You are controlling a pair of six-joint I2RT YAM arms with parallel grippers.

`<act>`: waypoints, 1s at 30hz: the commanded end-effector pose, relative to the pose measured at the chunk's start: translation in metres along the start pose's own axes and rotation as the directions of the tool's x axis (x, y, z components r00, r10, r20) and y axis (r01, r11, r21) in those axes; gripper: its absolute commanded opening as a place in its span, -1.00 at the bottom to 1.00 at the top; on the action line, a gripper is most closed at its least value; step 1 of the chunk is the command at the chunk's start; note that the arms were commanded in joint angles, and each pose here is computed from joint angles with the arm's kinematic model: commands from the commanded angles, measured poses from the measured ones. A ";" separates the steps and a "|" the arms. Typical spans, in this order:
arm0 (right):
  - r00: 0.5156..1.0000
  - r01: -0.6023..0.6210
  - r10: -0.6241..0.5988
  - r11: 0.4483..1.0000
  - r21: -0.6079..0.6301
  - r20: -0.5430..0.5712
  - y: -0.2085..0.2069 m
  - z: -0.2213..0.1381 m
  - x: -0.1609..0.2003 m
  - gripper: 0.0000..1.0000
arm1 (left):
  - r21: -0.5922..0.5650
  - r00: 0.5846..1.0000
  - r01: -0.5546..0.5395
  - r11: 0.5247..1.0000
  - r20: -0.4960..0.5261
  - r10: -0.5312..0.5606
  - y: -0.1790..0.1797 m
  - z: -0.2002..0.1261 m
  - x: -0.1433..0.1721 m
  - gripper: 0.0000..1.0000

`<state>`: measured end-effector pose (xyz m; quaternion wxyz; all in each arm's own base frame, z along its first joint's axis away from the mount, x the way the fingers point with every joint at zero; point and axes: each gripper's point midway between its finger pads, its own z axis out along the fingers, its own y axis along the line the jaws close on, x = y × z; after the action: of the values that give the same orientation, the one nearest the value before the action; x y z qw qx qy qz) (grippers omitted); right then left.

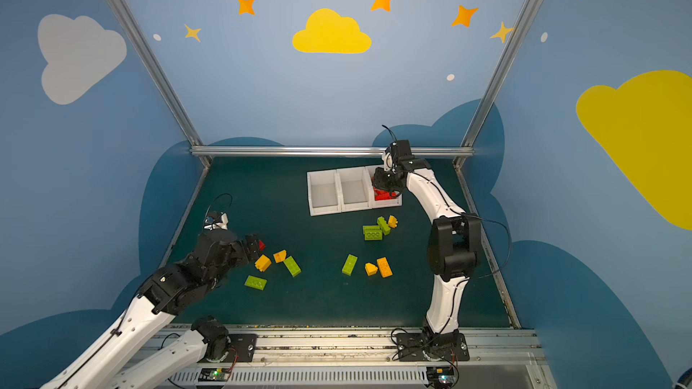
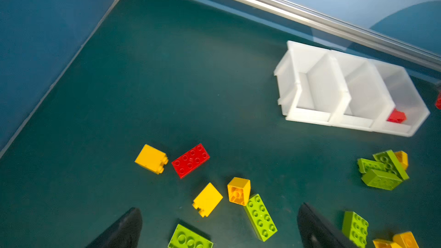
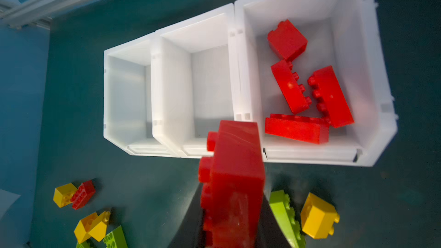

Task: Sort the legos into containers by color
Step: Place the lego in the container.

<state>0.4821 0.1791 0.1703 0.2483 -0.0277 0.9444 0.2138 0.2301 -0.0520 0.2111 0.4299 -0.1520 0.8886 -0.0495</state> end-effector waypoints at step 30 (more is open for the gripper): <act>0.997 0.070 -0.071 0.992 0.102 0.007 -0.033 0.005 -0.036 0.25 | -0.084 0.934 0.130 0.988 -0.324 -0.150 0.018 0.044 0.038 1.00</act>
<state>0.5280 0.1505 0.1361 0.2304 -0.0412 0.9603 0.1518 0.2362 -0.0422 0.1511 0.2762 -0.2232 0.9322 -0.0702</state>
